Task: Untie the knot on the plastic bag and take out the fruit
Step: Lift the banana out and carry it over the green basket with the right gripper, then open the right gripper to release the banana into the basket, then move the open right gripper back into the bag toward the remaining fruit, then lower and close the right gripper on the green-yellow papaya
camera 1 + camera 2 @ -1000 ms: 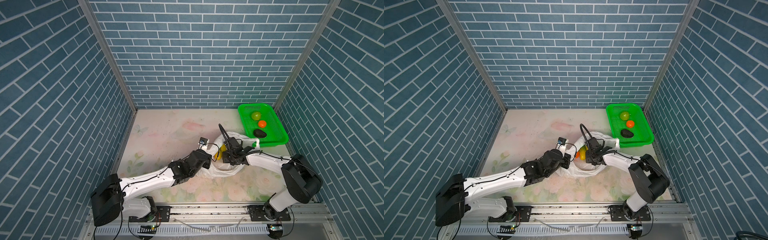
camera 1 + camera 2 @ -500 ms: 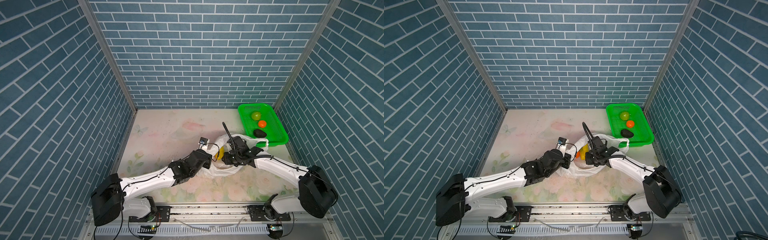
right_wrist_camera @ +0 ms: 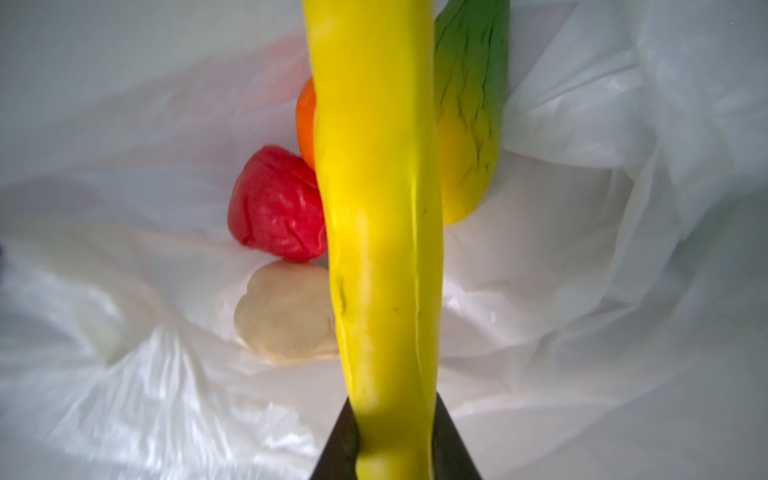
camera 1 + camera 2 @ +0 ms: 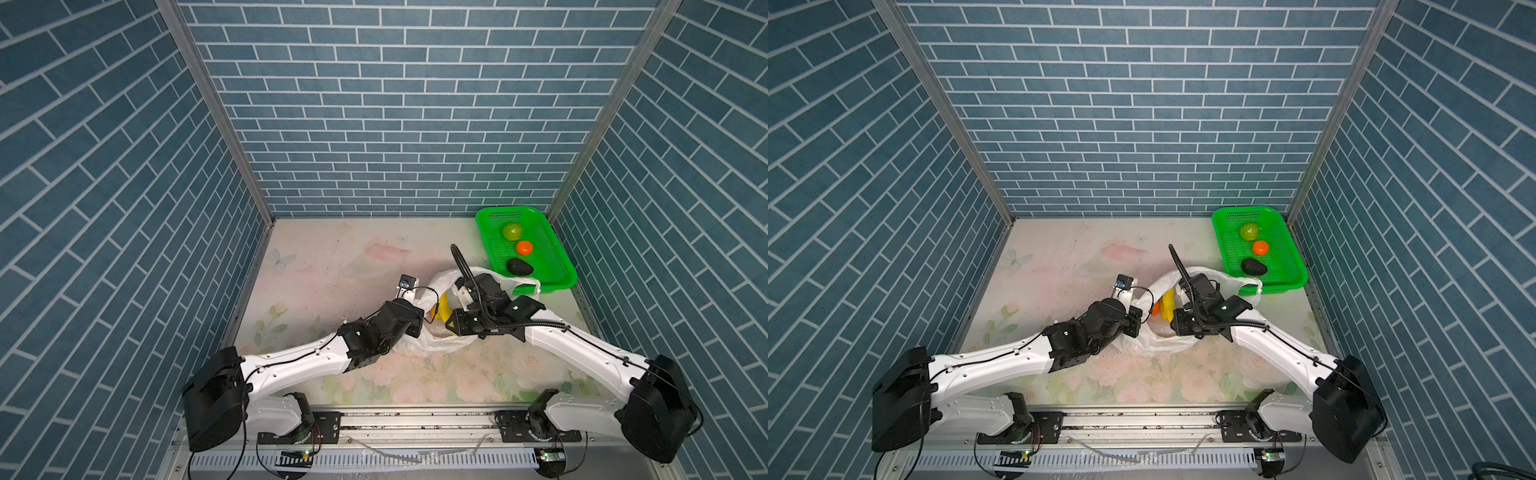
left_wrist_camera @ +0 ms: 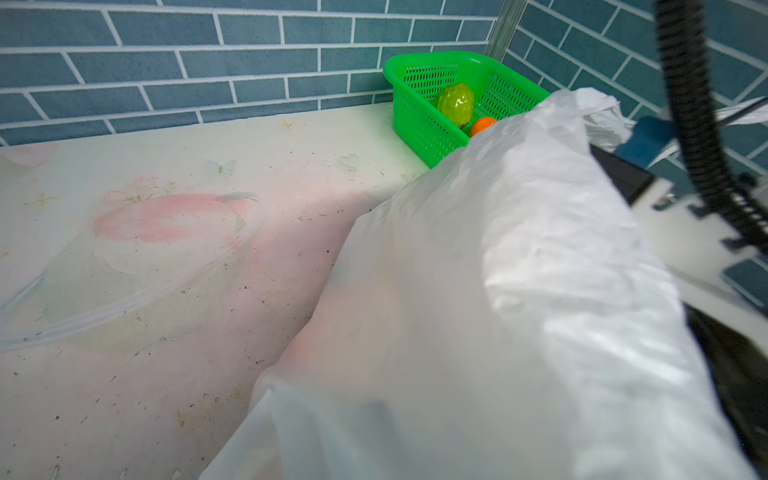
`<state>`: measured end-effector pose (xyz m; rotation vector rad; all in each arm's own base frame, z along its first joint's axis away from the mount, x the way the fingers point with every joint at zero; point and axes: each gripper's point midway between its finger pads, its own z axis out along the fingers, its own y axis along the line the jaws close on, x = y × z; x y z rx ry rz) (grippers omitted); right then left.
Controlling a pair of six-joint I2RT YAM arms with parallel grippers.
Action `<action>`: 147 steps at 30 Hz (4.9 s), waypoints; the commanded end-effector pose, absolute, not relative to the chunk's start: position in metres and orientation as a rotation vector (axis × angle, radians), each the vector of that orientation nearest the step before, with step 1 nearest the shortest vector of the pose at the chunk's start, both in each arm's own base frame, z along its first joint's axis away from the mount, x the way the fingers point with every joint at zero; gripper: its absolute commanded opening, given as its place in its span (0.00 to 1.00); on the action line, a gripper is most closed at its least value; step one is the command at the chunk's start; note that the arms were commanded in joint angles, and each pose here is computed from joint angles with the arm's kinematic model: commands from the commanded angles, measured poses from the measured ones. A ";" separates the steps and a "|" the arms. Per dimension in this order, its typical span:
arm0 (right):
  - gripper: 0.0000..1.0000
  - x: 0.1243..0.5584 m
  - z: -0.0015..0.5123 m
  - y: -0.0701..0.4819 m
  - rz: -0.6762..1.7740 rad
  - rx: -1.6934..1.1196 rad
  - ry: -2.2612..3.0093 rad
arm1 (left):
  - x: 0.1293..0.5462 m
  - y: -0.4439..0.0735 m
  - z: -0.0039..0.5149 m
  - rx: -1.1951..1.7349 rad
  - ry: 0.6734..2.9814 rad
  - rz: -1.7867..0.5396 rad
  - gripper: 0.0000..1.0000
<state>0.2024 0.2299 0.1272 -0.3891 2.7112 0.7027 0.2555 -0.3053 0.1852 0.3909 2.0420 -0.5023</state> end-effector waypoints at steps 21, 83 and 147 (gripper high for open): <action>0.22 0.185 0.282 0.199 0.803 -0.576 2.585 | 0.258 -0.298 0.189 0.394 2.040 -0.426 0.00; 0.75 0.403 0.277 0.058 0.526 0.108 2.397 | 0.251 -0.293 0.191 0.387 2.029 -0.471 0.00; 0.74 0.237 0.104 0.242 0.474 -0.525 2.635 | 0.252 -0.301 0.193 0.404 2.029 -0.483 0.00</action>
